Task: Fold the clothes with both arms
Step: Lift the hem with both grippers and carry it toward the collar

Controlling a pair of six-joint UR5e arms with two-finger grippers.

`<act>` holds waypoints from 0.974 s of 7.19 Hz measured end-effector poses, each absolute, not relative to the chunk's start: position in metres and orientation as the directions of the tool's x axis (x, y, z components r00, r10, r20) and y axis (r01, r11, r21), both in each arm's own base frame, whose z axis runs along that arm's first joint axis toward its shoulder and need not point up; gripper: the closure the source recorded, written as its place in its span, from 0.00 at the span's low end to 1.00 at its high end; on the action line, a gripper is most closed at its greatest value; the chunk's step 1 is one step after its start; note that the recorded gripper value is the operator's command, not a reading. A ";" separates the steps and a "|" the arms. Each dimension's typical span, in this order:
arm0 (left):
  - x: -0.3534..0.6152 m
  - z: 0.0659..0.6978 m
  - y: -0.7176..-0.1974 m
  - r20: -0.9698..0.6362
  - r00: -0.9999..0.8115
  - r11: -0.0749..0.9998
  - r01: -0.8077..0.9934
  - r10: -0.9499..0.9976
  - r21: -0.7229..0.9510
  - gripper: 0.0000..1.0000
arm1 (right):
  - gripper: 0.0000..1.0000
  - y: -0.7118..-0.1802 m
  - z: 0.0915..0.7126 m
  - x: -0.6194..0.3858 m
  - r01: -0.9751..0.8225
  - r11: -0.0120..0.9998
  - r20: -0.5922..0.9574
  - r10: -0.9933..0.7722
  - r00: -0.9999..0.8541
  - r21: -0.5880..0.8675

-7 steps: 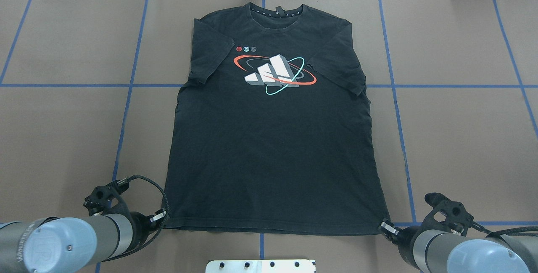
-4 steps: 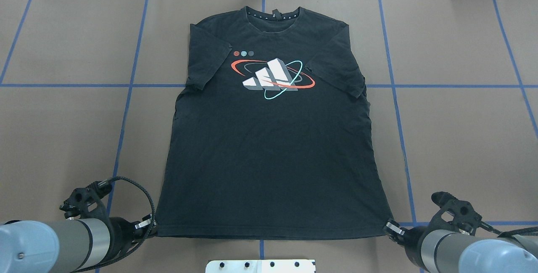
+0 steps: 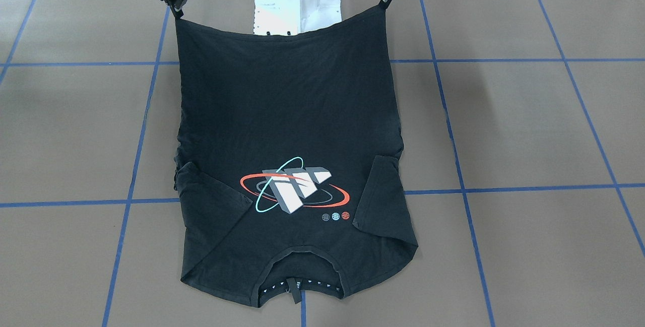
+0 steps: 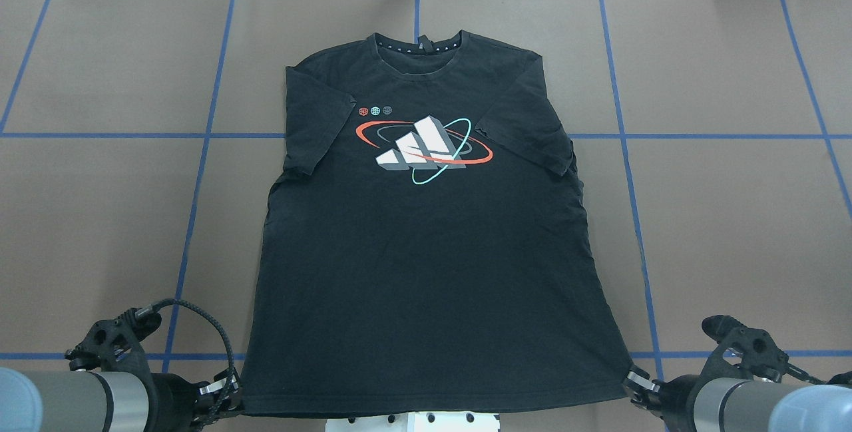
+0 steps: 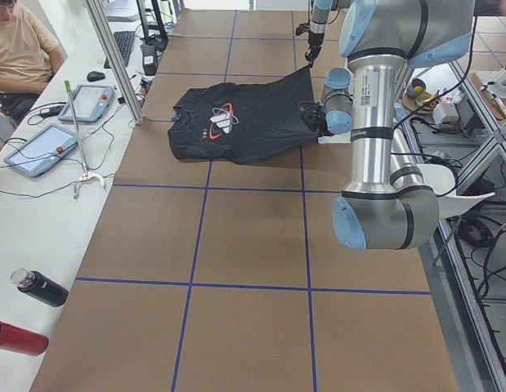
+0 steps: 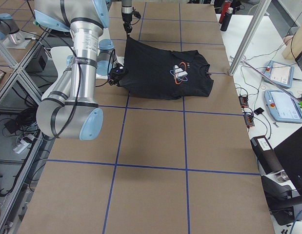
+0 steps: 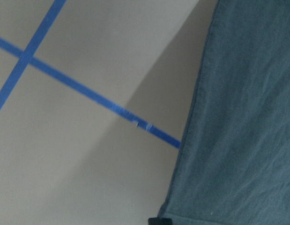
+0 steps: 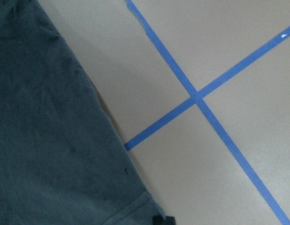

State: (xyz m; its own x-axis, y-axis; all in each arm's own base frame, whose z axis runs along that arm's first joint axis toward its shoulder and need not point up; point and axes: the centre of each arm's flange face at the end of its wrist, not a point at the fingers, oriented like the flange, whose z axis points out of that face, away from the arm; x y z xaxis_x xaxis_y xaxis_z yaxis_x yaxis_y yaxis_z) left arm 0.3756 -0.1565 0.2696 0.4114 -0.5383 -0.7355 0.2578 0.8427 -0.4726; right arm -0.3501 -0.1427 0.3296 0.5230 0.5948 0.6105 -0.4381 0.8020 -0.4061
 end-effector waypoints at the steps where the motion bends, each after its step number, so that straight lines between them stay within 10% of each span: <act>1: 0.364 0.257 -0.165 -0.747 0.378 0.837 0.261 -0.546 -0.480 1.00 | 1.00 -0.154 0.319 -0.340 -0.451 0.787 0.619 0.613 0.492 -0.420; 7: 0.318 0.244 -0.315 -0.873 0.295 0.858 0.463 -0.387 -0.224 1.00 | 1.00 -0.361 0.266 -0.296 -0.568 0.683 0.598 0.710 0.371 -0.459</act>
State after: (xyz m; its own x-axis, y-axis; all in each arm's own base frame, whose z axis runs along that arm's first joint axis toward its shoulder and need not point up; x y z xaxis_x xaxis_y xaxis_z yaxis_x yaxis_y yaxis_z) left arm 0.3181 -0.3150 0.2440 0.2954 -0.3870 -0.8735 0.4625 0.8579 -0.2237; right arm -0.2961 -0.3609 0.2662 0.3711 0.7102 0.5983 -0.5680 0.6833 -0.4588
